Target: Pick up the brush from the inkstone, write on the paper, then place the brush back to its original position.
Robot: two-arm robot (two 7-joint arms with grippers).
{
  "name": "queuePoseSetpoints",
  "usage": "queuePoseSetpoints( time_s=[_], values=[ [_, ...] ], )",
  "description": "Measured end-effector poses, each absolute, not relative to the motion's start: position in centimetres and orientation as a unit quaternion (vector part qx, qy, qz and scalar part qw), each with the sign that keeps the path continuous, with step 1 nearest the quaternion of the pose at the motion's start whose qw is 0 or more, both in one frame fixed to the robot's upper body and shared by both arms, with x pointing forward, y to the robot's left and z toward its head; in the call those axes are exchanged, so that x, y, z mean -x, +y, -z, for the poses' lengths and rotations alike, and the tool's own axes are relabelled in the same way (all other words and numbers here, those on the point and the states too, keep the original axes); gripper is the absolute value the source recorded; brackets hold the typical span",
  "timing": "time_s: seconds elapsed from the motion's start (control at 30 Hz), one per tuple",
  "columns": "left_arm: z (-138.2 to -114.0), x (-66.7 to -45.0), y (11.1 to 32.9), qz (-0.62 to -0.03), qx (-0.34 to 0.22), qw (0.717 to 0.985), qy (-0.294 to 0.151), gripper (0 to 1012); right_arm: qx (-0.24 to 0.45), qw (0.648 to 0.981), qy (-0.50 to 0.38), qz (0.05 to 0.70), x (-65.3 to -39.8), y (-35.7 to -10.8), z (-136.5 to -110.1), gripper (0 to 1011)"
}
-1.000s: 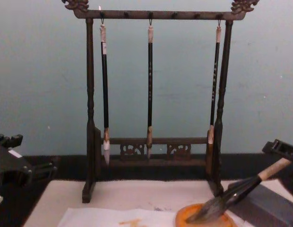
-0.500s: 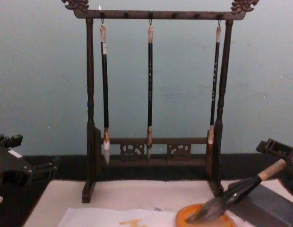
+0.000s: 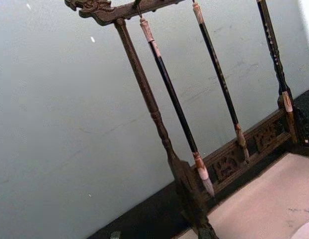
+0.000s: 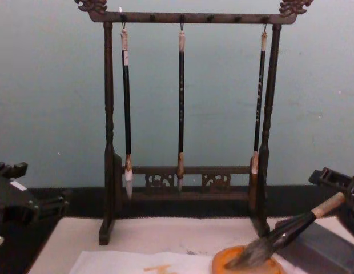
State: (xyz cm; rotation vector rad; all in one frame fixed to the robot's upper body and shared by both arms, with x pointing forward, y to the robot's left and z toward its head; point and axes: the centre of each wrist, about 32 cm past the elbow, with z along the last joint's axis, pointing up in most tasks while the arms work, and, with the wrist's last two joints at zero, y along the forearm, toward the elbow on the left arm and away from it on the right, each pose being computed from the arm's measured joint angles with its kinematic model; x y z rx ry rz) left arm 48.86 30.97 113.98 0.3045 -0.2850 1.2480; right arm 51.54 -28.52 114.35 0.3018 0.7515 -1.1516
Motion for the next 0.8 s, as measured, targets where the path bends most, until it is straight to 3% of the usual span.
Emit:
queuePoseSetpoints(
  time_s=[0.4, 0.5, 0.8],
  values=[
    [-113.98, -48.86, 30.97, -0.580, -0.141, 0.791, -0.132, 1010, -0.139, 0.762, 0.346, 0.530, -51.52, -28.51, -114.36, 688],
    [-113.98, -48.86, 30.97, -0.580, -0.141, 0.791, -0.132, 1010, -0.139, 0.761, 0.346, 0.530, -51.52, -28.50, -114.36, 547],
    [-113.98, -48.86, 30.97, -0.580, -0.141, 0.791, -0.132, 1010, -0.139, 0.761, 0.347, 0.530, -51.51, -28.51, -114.36, 279]
  ],
)
